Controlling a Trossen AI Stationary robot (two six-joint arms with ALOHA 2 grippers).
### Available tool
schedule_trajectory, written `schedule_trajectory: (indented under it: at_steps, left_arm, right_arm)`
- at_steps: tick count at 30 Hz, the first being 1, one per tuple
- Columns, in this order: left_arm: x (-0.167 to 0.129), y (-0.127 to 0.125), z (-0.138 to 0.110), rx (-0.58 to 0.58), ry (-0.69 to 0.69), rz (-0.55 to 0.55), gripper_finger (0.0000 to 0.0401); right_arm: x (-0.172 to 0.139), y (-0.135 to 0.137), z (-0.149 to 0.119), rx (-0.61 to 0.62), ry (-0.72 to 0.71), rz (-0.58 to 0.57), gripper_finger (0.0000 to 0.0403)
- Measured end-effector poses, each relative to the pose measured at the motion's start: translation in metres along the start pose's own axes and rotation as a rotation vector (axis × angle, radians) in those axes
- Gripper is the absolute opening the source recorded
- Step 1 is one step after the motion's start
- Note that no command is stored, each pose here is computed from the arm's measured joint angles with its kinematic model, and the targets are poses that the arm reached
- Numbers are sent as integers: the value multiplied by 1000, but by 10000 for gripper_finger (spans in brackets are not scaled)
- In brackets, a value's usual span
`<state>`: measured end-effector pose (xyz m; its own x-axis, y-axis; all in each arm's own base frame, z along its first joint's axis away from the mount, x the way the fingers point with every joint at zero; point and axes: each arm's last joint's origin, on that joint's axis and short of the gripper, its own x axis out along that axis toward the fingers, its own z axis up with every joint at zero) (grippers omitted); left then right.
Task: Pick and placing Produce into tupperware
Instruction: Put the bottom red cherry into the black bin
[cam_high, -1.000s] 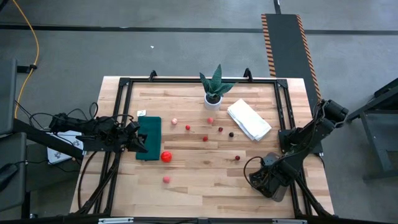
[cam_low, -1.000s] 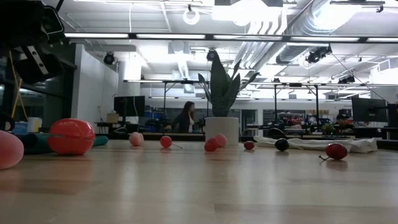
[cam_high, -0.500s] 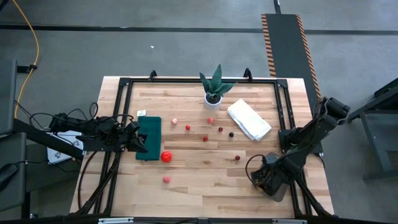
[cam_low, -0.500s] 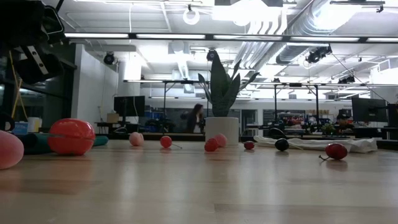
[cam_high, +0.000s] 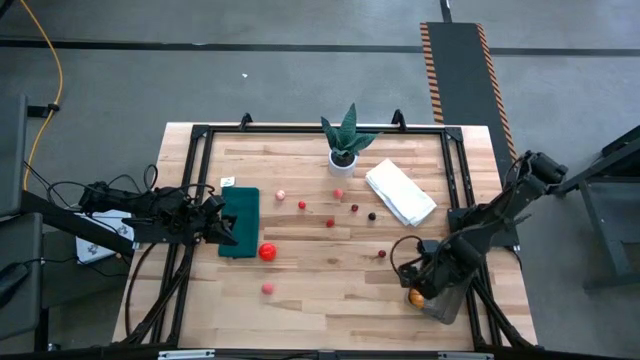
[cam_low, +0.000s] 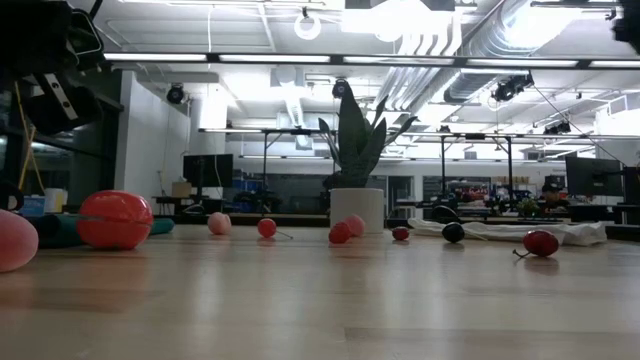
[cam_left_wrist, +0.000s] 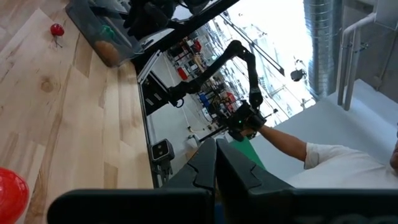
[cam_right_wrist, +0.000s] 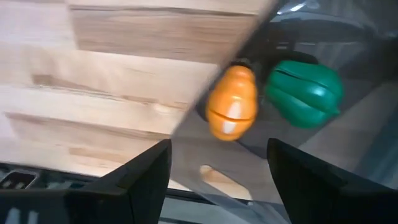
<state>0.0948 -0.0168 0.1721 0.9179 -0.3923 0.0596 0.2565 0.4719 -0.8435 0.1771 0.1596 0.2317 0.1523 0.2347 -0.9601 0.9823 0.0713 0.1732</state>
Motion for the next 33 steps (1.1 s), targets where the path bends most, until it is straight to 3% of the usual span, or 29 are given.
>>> schedule_trajectory:
  at_steps: [10, 33]
  left_arm:
    - [0, 0, 0, 0, -2, 1, 1]
    - [0, 0, 0, 0, -2, 1, 1]
  right_arm:
    - [-3, 22, 26, -40, -1, 64, 254]
    - [-13, 47, 89, 20, -68, 114, 254]
